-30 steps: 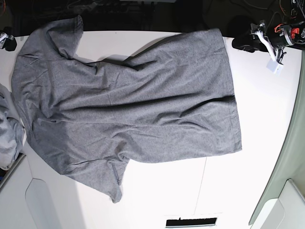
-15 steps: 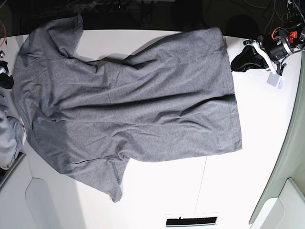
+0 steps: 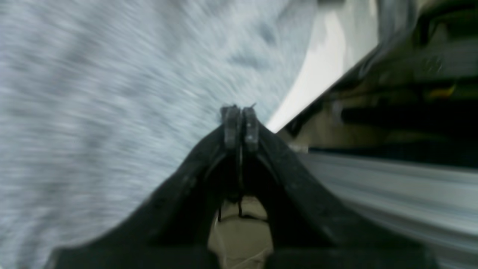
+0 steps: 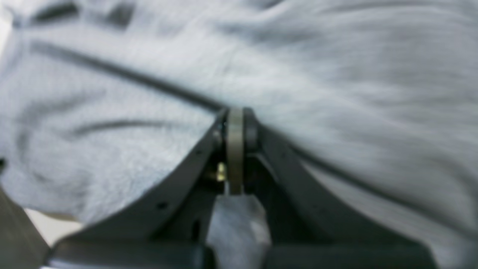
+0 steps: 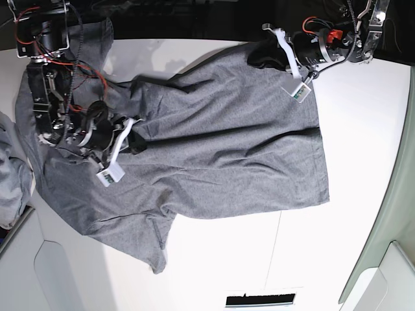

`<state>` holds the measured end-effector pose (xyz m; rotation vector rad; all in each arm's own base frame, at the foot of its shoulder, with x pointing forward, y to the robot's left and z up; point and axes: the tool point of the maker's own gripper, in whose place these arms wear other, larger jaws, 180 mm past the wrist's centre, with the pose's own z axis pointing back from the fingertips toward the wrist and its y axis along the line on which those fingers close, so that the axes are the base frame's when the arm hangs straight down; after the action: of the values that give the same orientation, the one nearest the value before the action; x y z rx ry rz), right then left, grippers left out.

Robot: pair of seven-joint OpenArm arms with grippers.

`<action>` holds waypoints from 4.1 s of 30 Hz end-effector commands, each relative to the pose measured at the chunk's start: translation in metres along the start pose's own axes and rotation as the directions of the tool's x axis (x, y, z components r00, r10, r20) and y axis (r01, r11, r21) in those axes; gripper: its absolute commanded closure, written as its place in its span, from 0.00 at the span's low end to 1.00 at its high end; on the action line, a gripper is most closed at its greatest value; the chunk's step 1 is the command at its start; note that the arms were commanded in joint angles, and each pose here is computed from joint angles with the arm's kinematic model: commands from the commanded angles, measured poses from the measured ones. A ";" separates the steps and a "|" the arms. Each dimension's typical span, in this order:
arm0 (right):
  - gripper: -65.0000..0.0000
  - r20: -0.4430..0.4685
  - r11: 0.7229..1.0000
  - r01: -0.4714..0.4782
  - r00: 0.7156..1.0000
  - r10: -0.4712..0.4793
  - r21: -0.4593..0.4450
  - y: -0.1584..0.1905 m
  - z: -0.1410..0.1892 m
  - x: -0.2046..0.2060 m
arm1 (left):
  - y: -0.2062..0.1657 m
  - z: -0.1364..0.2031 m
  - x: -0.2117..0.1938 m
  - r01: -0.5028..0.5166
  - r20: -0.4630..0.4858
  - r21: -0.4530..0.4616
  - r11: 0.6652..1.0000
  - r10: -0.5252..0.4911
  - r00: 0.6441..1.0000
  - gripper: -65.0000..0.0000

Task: Layout the t-shirt on the table in an organized manner, then fold the t-shirt properly
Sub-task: 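Grasp the shirt's side edges with both grippers, then pull the shirt edges apart with both grippers to straighten it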

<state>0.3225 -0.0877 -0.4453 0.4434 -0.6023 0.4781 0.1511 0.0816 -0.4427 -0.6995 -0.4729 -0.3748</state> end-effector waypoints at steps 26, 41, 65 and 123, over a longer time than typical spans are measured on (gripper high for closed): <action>1.00 0.046 0.983 -0.036 0.998 0.045 -0.180 -0.058 -0.027 0.060 | 0.141 0.051 0.031 0.106 -0.096 0.283 0.953 -0.082 0.992 0.98; 0.80 0.239 0.930 0.198 0.963 -0.125 -0.310 -0.108 0.126 0.025 | 0.101 0.085 0.071 0.006 0.097 0.175 0.985 -0.023 0.995 0.68; 0.45 0.071 0.776 0.492 0.858 -0.509 -0.394 -0.117 0.224 -0.198 | 0.111 0.125 0.042 -0.171 0.222 0.233 0.957 0.119 0.968 0.41; 1.00 0.058 0.796 0.581 0.812 -0.580 -0.171 -0.053 0.151 -0.184 | 0.112 0.063 0.035 -0.061 0.164 0.317 0.947 0.009 0.986 1.00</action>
<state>0.1523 -0.2552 -0.4668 0.4510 -0.4674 -0.1862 0.2055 0.1978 -0.4529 -0.4106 -0.6037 -0.1838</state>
